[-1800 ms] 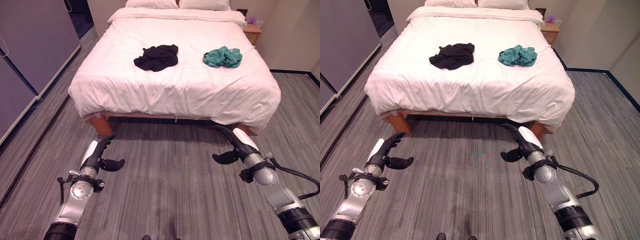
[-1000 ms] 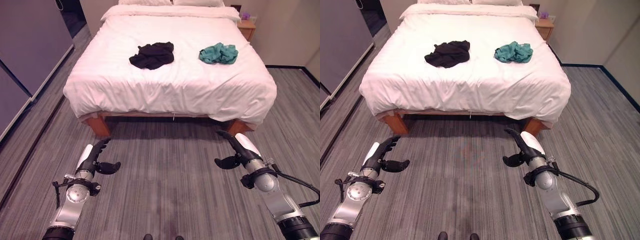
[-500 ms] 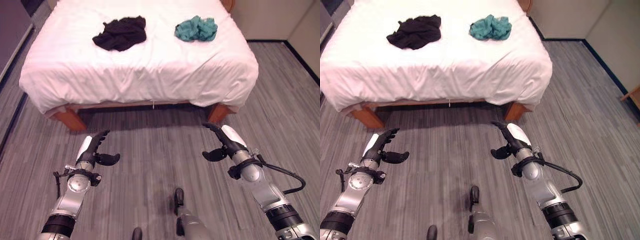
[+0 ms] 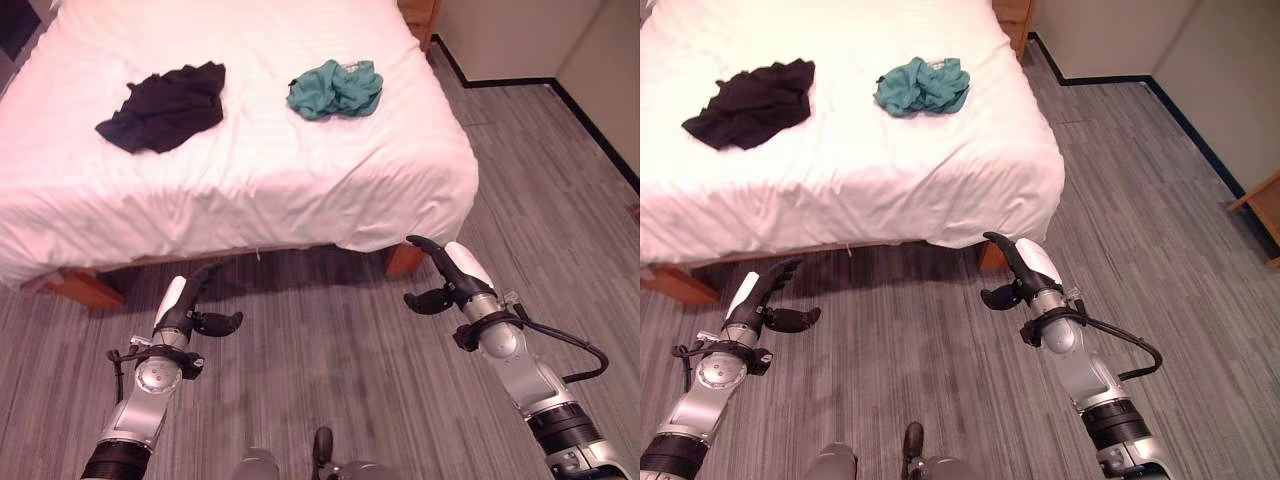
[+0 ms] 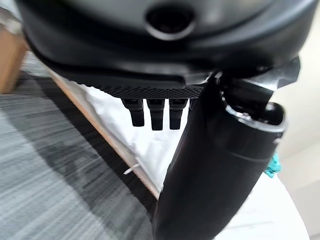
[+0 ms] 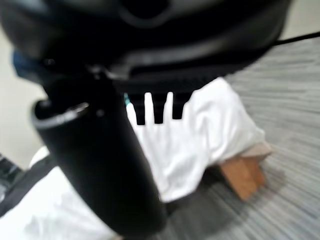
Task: Pick up bed clothes into laundry basket.
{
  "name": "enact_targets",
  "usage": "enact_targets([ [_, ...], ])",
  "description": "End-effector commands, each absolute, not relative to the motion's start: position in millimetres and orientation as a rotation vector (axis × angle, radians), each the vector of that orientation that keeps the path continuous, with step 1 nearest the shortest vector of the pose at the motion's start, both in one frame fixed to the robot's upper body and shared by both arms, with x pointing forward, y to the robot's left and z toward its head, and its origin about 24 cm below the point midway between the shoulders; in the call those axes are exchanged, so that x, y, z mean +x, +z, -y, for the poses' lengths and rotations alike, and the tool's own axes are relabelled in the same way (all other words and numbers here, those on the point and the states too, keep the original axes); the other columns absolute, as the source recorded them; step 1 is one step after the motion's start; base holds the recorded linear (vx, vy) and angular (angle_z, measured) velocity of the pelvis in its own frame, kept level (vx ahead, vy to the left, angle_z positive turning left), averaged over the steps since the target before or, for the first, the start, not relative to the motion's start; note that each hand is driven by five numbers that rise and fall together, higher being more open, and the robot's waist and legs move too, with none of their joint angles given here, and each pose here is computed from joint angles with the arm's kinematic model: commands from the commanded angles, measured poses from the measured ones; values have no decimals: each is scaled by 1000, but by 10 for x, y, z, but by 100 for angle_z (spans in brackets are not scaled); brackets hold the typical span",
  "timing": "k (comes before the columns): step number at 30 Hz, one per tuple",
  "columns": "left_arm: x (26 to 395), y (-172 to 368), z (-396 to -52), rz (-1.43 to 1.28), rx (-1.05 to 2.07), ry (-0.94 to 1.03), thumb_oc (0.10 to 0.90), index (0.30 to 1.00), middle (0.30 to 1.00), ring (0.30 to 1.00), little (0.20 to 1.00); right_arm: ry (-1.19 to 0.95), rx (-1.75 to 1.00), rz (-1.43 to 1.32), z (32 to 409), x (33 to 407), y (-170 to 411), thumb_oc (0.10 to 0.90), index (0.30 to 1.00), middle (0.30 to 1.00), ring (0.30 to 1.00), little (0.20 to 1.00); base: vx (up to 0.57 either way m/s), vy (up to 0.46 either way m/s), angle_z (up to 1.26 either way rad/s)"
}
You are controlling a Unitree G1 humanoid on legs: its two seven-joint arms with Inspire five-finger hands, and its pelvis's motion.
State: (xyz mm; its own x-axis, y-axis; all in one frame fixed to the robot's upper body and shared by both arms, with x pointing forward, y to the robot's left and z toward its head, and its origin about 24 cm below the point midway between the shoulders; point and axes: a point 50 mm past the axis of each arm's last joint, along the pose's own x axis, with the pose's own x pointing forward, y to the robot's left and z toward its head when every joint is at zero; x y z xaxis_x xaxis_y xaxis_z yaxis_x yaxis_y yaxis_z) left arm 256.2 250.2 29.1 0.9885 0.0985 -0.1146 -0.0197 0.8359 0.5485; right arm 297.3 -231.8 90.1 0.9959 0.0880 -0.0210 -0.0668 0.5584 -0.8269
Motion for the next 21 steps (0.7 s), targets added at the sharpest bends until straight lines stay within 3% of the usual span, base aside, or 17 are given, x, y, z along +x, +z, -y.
enact_targets([
  [1,2775,776,-2487,109,648,104,800,900,900,900,900,3,-1046,266,2361,3059,1469,800,900,900,900,900,319,27,-33],
  [13,2704,544,-2548,13,659,106,800,900,900,900,900,-329,-1132,244,2808,3133,1718,800,900,900,900,900,282,121,-5],
  [17,2645,445,-2645,-49,696,115,800,900,900,900,900,-491,-1139,344,2903,3210,2153,800,900,900,900,900,199,206,72],
  [21,2620,419,-2778,-77,690,180,800,900,900,900,900,-500,-1156,489,2735,3275,2624,800,900,900,900,900,235,44,51],
])
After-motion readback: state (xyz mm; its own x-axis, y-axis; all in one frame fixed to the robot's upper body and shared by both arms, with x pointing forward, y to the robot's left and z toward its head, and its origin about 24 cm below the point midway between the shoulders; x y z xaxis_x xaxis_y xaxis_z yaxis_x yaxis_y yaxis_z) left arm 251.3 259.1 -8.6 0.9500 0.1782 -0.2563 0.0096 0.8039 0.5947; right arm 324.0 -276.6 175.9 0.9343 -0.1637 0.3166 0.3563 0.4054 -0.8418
